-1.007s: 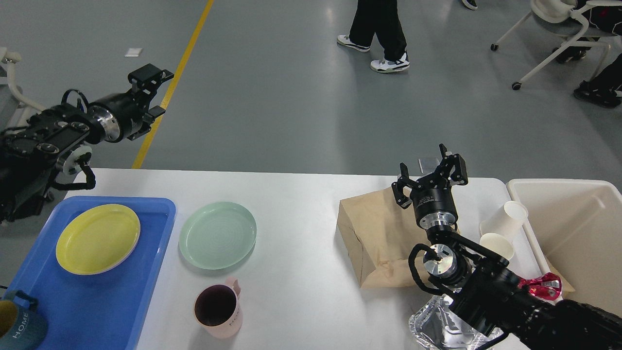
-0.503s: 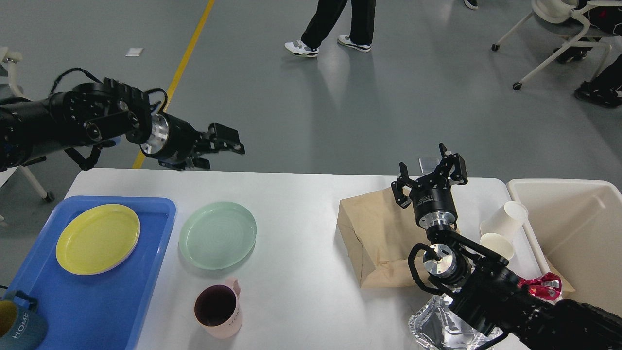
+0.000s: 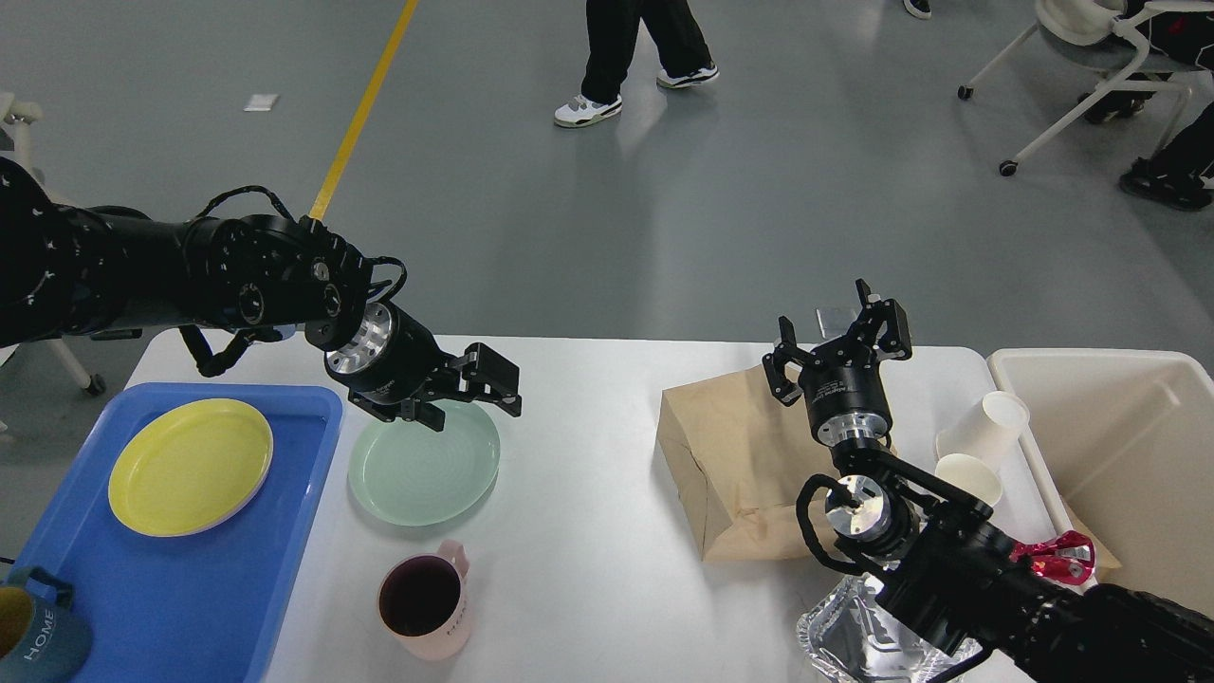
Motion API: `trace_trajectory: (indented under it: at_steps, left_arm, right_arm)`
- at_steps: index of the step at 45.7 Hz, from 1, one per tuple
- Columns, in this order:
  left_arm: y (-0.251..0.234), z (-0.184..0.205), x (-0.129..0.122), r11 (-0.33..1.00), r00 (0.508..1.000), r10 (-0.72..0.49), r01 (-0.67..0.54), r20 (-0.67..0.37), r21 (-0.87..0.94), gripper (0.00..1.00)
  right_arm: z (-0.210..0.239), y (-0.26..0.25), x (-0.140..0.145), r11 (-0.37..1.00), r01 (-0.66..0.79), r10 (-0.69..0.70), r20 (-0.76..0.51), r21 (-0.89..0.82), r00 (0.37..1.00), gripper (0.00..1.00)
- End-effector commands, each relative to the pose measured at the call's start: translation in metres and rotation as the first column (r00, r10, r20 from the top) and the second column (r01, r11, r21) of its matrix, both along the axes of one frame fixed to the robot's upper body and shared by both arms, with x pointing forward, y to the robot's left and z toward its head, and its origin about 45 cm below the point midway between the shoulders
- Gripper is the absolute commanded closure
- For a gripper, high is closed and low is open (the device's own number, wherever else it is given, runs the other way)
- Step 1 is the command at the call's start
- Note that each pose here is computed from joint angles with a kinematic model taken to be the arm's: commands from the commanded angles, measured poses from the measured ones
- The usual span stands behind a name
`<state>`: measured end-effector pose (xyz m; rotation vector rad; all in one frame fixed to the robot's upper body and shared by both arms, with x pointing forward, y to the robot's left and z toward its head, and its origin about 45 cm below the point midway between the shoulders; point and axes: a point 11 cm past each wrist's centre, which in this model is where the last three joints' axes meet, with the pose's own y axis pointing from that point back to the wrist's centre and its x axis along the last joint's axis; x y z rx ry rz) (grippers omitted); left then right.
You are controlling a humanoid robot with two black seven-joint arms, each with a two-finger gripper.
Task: Tidy desktop
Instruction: 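Lower the left gripper onto the pink mug's rim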
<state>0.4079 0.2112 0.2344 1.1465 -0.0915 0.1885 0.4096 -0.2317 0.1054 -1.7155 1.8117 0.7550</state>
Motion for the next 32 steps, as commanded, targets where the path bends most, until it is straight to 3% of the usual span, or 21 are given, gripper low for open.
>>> trace_trajectory:
  at_steps: [1,32]
  left_arm:
    - [-0.0004,0.0005,0.0003,1.0,1.0,-0.001,0.001,0.002,0.002,0.03]
    - [-0.0031,-0.0049,-0.0026,1.0,1.0,-0.008,0.008,-0.01,0.002,0.03]
  right_arm:
    - [-0.0001,0.0,-0.0001,1.0,0.0,0.0,0.0,0.0,1.0,0.0]
    - [0.0001,0.0004,0.0,1.0,-0.001,0.001,0.001,0.001,1.0,0.0]
